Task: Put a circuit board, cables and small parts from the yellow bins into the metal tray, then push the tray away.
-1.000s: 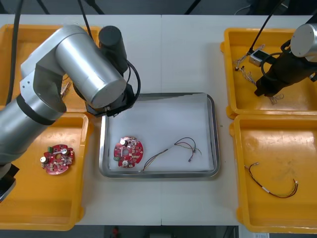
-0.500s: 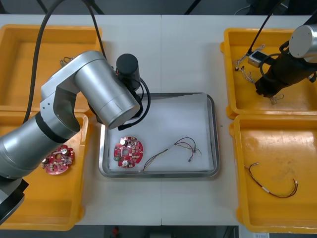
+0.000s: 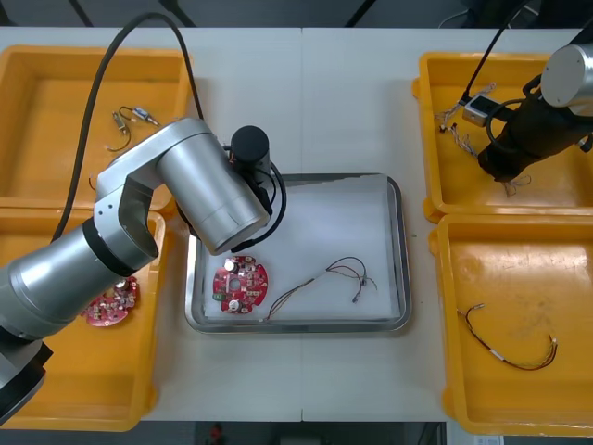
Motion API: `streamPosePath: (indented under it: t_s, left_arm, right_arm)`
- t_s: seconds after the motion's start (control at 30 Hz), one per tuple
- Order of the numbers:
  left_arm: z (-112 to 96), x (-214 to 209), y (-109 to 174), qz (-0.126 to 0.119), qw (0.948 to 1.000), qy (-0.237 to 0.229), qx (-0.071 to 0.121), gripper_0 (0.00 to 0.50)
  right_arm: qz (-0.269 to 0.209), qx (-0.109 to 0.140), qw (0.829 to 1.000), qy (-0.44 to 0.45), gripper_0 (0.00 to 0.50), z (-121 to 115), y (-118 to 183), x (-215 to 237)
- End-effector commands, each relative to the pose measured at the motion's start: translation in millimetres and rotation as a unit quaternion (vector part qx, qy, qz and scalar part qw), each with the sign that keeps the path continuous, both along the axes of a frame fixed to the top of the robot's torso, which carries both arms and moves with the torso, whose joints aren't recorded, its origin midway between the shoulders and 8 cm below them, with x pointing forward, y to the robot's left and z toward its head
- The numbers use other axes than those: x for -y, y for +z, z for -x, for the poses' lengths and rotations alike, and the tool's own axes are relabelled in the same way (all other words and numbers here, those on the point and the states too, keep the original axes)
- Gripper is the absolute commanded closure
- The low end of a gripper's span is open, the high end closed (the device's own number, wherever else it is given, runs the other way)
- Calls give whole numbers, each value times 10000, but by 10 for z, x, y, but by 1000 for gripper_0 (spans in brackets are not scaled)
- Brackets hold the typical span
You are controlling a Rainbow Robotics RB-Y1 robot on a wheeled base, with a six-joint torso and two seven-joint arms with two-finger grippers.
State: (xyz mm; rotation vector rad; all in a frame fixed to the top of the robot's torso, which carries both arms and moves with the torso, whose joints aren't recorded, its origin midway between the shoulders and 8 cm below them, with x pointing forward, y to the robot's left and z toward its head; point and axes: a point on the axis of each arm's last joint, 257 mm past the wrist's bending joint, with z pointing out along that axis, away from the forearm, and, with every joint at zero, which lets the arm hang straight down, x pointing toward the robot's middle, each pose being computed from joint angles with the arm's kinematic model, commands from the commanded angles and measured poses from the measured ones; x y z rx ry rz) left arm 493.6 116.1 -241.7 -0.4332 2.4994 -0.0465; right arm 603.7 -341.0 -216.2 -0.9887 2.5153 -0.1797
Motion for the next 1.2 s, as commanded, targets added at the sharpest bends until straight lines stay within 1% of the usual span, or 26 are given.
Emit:
streamPosePath:
  t_s: [0.03,0.33,0.37,0.43,0.47,0.5,0.57,0.63,0.67,0.8,1.0,1.07,1.2]
  left_arm:
    - [98,169,-132,161,9999,37,-42,500]
    - [114,201,-174,234,9997,23,-48,494]
    - [106,199,-163,235,9997,26,-29,491]
    - [92,182,-155,200,9998,40,10,463]
    - [78,172,-143,187,9998,47,38,409]
    - [72,163,-143,167,9998,44,46,368]
    - [60,150,-131,146,9999,45,77,178]
    - [53,138,-127,138,9998,60,93,30]
    - [52,131,-130,135,9998,73,99,0]
    - [37,117,-92,120,9998,82,159,0]
    - [113,75,79,59,9997,23,230,0]
    - [202,79,203,143,9998,-31,157,0]
    - [292,79,442,287,9995,-112,79,0]
  right_arm:
    - [145,307,9990,280,500,-111,507,38]
    - [114,324,9986,404,500,5,917,127]
    - [122,317,9985,425,500,27,967,139]
    - [117,295,9985,443,500,62,1030,152]
    - [106,293,9985,447,500,89,1096,169]
    - [110,286,9985,456,500,103,1123,176]
    - [87,238,9986,459,500,161,1201,202]
    - [67,197,9987,461,500,211,1267,218]
    - [66,171,9987,475,500,235,1289,219]
    - [60,43,9987,503,500,348,1384,221]
    - [17,-17,9984,570,500,488,1592,186]
    - [10,24,9979,642,500,533,1706,136]
    - [27,102,9973,732,500,580,1832,68]
